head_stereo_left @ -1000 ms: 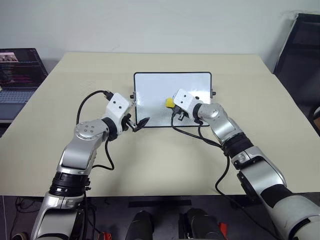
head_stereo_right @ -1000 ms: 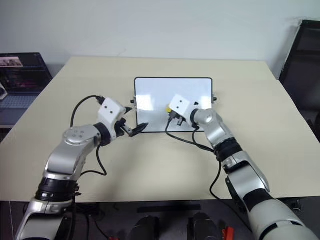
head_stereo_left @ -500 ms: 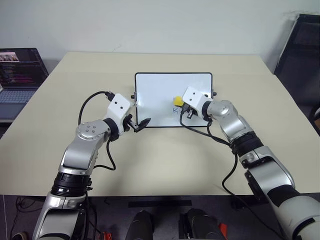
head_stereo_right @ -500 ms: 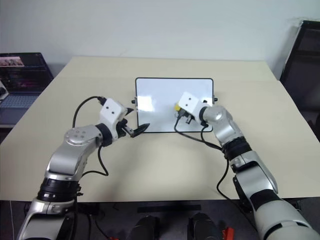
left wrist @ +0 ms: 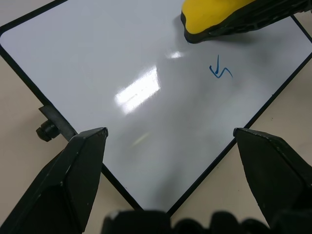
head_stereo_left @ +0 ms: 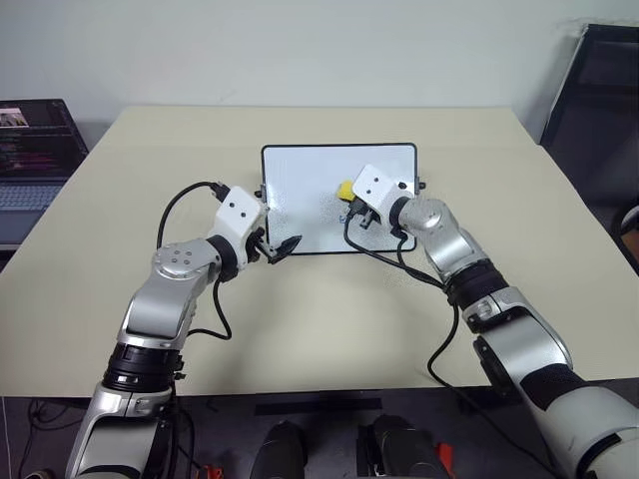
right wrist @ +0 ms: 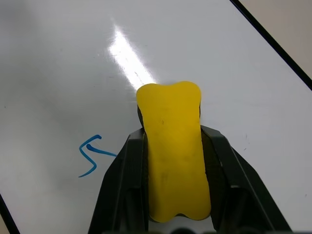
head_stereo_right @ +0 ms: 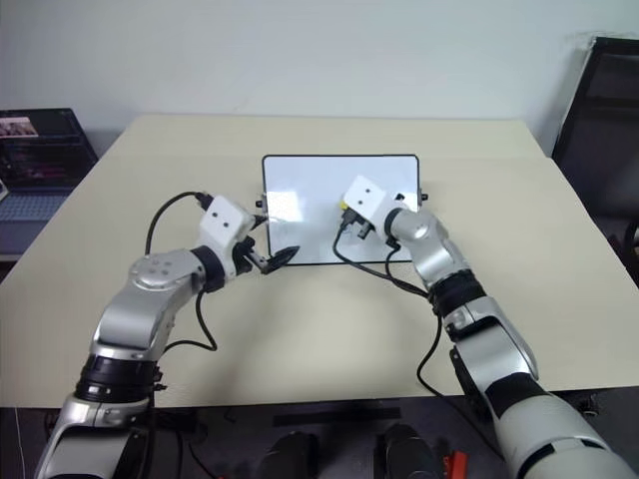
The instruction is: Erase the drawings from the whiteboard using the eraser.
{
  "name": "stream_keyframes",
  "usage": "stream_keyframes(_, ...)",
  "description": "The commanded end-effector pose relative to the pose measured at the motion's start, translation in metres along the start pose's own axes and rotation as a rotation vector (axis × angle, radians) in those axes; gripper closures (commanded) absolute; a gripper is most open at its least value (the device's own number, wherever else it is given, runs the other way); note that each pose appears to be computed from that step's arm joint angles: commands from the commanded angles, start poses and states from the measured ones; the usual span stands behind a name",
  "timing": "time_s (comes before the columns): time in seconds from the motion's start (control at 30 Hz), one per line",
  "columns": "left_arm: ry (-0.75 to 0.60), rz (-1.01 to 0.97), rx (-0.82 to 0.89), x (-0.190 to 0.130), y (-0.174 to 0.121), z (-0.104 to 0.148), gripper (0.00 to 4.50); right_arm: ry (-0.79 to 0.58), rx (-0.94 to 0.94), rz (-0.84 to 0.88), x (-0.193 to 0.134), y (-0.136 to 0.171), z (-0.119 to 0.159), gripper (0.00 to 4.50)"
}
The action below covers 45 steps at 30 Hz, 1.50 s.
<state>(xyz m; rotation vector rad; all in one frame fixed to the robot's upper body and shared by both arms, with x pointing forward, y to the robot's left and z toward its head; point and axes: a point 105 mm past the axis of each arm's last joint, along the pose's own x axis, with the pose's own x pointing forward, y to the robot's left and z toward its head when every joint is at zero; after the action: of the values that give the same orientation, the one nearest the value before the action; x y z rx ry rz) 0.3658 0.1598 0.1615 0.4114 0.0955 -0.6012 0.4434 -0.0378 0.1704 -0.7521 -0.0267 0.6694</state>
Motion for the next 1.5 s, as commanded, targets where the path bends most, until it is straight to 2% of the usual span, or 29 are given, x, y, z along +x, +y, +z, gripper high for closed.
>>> stream_keyframes(0.03, -0.057, 0.005, 0.037, -0.002, 0.001, 0.018, 0.0, -0.01, -0.01, 0.005, 0.002, 0.0, 0.007, 3.4)
stream_keyframes(0.2, -0.056, 0.008, 0.036, -0.002, 0.001, 0.018, 0.0, 0.034, -0.036, 0.118, 0.001, 0.021, -0.004, 3.4)
stream_keyframes(0.27, -0.055, 0.008, 0.035, -0.003, 0.001, 0.017, 0.0, 0.019, -0.043, 0.109, 0.001, 0.021, -0.001, 3.4)
stream_keyframes(0.4, -0.055, 0.004, 0.031, -0.001, 0.0, 0.016, 0.0, -0.016, -0.052, 0.027, 0.003, 0.01, 0.009, 3.4)
stream_keyframes(0.63, -0.055, 0.006, 0.03, -0.002, 0.0, 0.015, 0.0, 0.003, -0.032, -0.076, -0.003, -0.016, 0.002, 3.4)
stream_keyframes(0.83, -0.032, 0.062, -0.006, -0.008, 0.01, 0.002, 0.0, -0.076, 0.2, -0.101, -0.022, -0.033, 0.007, 3.4)
stream_keyframes(1.03, -0.026, 0.099, -0.081, -0.016, 0.02, -0.007, 0.0, -0.281, 0.408, 0.047, -0.066, -0.013, 0.042, 3.4)
stream_keyframes(1.13, -0.038, 0.094, -0.111, -0.021, 0.023, -0.009, 0.0, -0.285, 0.444, 0.078, -0.094, 0.0, 0.034, 3.4)
stream_keyframes(1.23, -0.049, 0.091, -0.121, -0.023, 0.023, -0.009, 0.0, -0.274, 0.46, 0.06, -0.108, 0.005, 0.025, 3.4)
stream_keyframes(1.33, -0.058, 0.092, -0.13, -0.025, 0.02, -0.01, 0.0, -0.196, 0.444, -0.015, -0.124, 0.01, -0.007, 3.4)
stream_keyframes(1.5, -0.071, 0.093, -0.133, -0.028, 0.018, -0.008, 0.0, -0.152, 0.492, 0.016, -0.14, 0.037, -0.028, 3.4)
